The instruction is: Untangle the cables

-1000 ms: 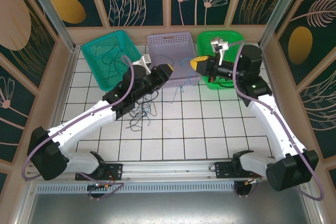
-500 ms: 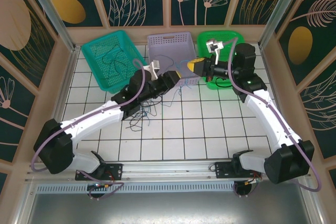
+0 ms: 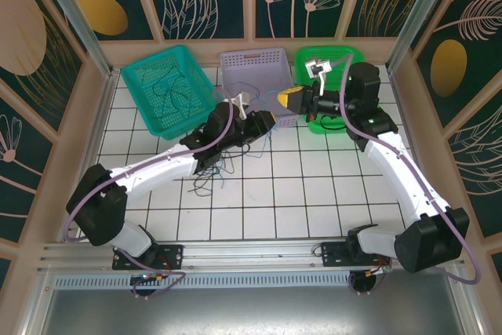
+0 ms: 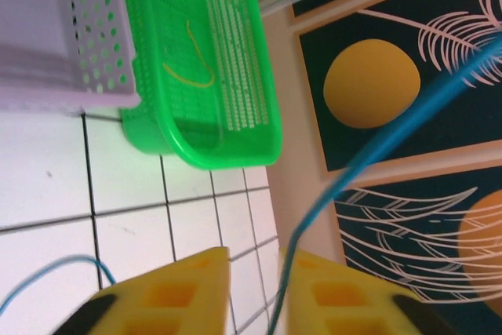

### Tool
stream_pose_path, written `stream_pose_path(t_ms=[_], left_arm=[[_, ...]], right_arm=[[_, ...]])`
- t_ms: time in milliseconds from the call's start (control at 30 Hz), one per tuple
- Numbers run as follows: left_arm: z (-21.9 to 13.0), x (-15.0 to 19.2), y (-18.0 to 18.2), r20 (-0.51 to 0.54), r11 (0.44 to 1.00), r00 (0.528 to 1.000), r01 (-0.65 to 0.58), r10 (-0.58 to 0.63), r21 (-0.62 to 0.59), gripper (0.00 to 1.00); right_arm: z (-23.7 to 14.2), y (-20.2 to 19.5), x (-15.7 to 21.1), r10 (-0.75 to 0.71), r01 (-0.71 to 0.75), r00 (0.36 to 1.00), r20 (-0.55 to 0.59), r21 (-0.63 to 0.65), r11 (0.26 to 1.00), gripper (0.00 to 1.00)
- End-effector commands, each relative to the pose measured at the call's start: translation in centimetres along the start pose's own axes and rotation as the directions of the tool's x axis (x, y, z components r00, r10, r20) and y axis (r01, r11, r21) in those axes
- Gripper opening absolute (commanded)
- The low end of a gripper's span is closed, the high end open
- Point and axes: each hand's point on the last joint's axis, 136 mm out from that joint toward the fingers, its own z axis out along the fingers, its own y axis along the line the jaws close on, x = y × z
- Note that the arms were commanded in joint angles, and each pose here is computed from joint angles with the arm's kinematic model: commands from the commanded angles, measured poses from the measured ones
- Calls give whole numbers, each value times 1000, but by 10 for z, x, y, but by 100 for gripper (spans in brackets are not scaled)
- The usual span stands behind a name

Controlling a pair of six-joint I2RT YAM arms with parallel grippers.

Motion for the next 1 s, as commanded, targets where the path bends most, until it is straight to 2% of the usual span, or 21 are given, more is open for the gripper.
stream_pose_path(t_ms=[0,33,67,133,233,333,500,600,700,833,967], left_arm=[[-6,-23,-2,96,996,993,-64,69,-57,9],[-8,-27,2,111,994,991,-72,80,-78,2],[-12,-33,6,132,990,986,-85,99,-109,0],[-20,-46,14,164,973,974,-121,154,-196,0],[-39,-72,25,209,915,939,-186,273,-357,0],[-59,-104,22,227,815,871,-275,436,-511,0],[-83,-158,7,191,578,708,-357,680,-734,0],[-90,-187,-5,154,452,619,-359,770,-817,0],[-91,-208,-20,122,355,542,-351,832,-867,0],[-73,-230,-35,116,320,501,-343,858,-883,0],[-59,-253,-48,143,324,485,-314,863,-892,0]], right_arm=[[-4,13,-6,-19,19,1000,1,-18,1000,0],[-4,13,-4,-16,16,1000,-2,-13,1000,0],[-4,13,-4,-16,16,1000,-3,-5,1000,0],[-6,8,-2,-11,11,1000,-3,33,999,0],[-9,1,0,3,-2,1000,-10,87,996,0],[-11,-7,2,28,-25,999,-18,141,990,0],[-3,-32,18,83,-48,993,-86,348,936,0],[-9,-47,21,106,-61,992,-70,469,881,0],[-16,-61,10,113,-85,993,-17,552,830,0],[-10,-72,-24,87,-102,995,53,582,807,0],[-6,-84,-75,35,-102,992,119,620,778,0]])
